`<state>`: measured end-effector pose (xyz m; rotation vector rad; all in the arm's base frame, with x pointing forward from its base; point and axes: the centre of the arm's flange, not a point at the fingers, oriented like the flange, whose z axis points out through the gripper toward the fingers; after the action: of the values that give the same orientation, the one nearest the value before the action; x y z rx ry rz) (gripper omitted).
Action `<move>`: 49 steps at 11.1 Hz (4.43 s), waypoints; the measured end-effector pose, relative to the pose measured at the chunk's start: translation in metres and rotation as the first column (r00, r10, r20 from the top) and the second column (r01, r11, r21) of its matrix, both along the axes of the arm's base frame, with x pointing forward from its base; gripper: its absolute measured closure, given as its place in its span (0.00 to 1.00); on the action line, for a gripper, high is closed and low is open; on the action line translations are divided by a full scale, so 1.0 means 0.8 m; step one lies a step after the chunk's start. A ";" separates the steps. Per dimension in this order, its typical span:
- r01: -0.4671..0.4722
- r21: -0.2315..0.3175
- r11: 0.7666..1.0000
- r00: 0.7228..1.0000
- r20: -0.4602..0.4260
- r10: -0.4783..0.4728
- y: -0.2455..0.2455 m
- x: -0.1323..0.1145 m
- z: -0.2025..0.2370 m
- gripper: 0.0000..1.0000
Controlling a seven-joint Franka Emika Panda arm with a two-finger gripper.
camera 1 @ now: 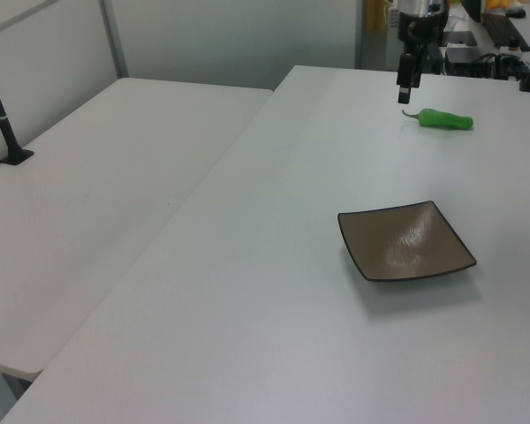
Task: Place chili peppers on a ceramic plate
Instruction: 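Move the open gripper over to the green chili pepper, then lower the gripper onto the green chili pepper and close it, then lift the held chili pepper and carry it to the brown plate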
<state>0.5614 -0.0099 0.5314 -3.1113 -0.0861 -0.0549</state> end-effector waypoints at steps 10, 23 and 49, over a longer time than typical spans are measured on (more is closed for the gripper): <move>-0.022 -0.069 0.997 1.000 -0.007 0.021 -0.006 0.000 -0.003 0.00; 0.001 -0.157 0.988 0.997 0.070 0.010 -0.235 -0.003 -0.038 0.00; -0.113 -0.246 0.963 0.993 -0.017 0.113 -0.398 0.009 -0.284 0.63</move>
<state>0.5689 -0.3285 0.3046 -3.3472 -0.2925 -0.0402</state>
